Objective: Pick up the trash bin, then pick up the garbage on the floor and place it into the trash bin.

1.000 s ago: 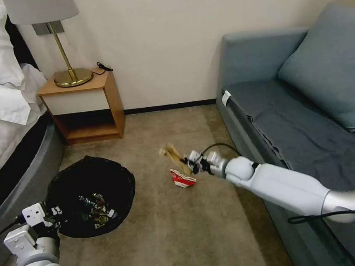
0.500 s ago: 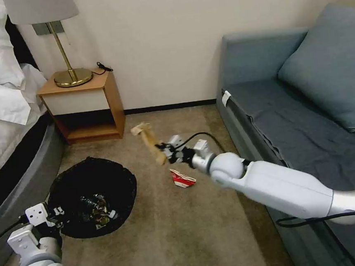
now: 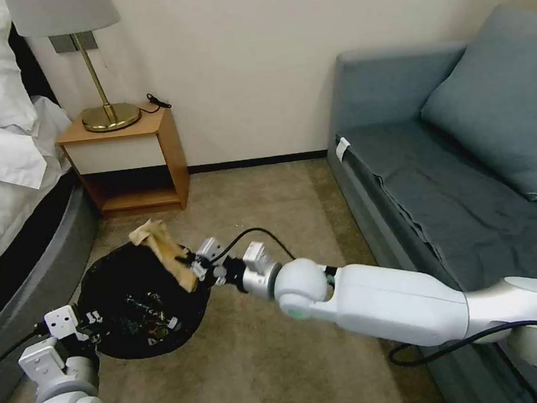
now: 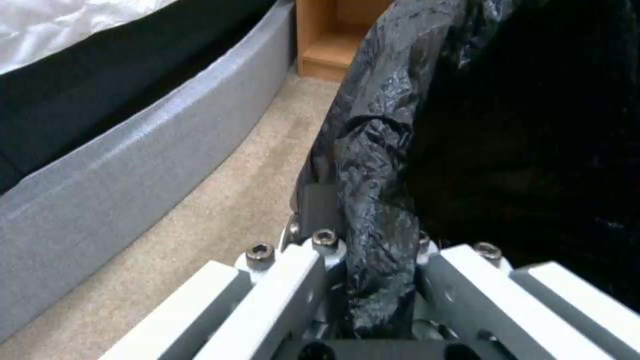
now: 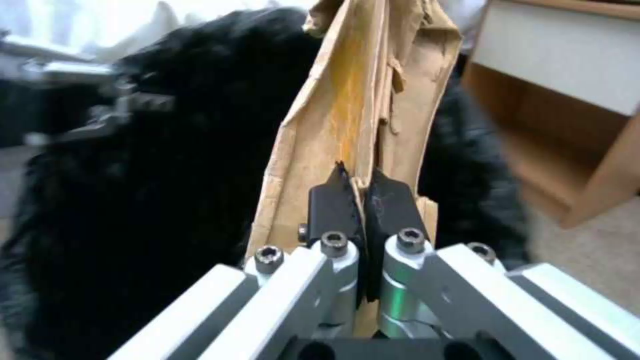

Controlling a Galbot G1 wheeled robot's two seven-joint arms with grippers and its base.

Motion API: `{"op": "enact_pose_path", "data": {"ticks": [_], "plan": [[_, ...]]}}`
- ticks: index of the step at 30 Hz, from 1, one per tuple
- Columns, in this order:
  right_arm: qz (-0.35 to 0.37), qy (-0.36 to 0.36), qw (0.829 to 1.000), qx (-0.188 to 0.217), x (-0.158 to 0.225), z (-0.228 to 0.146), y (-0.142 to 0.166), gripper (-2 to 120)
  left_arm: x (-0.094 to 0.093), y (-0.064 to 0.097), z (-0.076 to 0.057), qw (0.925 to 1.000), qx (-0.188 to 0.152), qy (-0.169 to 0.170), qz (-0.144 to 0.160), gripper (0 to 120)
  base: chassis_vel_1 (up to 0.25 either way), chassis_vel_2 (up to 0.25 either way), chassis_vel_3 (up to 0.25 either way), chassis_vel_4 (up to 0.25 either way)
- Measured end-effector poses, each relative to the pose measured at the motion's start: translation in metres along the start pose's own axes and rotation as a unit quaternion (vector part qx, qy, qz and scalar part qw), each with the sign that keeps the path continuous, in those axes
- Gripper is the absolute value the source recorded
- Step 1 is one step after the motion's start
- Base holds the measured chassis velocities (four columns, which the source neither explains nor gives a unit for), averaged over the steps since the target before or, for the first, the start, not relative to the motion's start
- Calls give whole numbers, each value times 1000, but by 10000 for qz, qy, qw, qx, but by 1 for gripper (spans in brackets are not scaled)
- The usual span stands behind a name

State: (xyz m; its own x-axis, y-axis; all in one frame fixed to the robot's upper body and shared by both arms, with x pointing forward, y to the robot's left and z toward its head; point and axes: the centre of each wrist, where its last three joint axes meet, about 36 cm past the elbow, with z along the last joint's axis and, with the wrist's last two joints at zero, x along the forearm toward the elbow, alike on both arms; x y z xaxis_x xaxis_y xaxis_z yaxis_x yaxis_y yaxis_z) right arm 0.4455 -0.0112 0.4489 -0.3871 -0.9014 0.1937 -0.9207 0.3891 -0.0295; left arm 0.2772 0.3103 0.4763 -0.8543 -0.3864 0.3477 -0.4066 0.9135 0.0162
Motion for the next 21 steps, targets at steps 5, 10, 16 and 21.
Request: {"op": "enact_pose_path", "data": {"ticks": [5,10,16,21], "plan": [[-171,90,9998,30,-17,6,16,0,-1,-2,1,10000,-20,14,13,1,0,0,0,0],[-209,196,9993,239,-37,13,20,0,-2,-3,1,10000,-25,24,6,1,0,0,0,0],[-118,375,9980,493,-46,21,17,2,-2,-1,2,10000,-24,27,-21,1,0,0,0,0],[-68,401,9978,532,-46,22,17,17,-2,-1,2,10000,-21,31,-16,1,0,0,0,0]]}}
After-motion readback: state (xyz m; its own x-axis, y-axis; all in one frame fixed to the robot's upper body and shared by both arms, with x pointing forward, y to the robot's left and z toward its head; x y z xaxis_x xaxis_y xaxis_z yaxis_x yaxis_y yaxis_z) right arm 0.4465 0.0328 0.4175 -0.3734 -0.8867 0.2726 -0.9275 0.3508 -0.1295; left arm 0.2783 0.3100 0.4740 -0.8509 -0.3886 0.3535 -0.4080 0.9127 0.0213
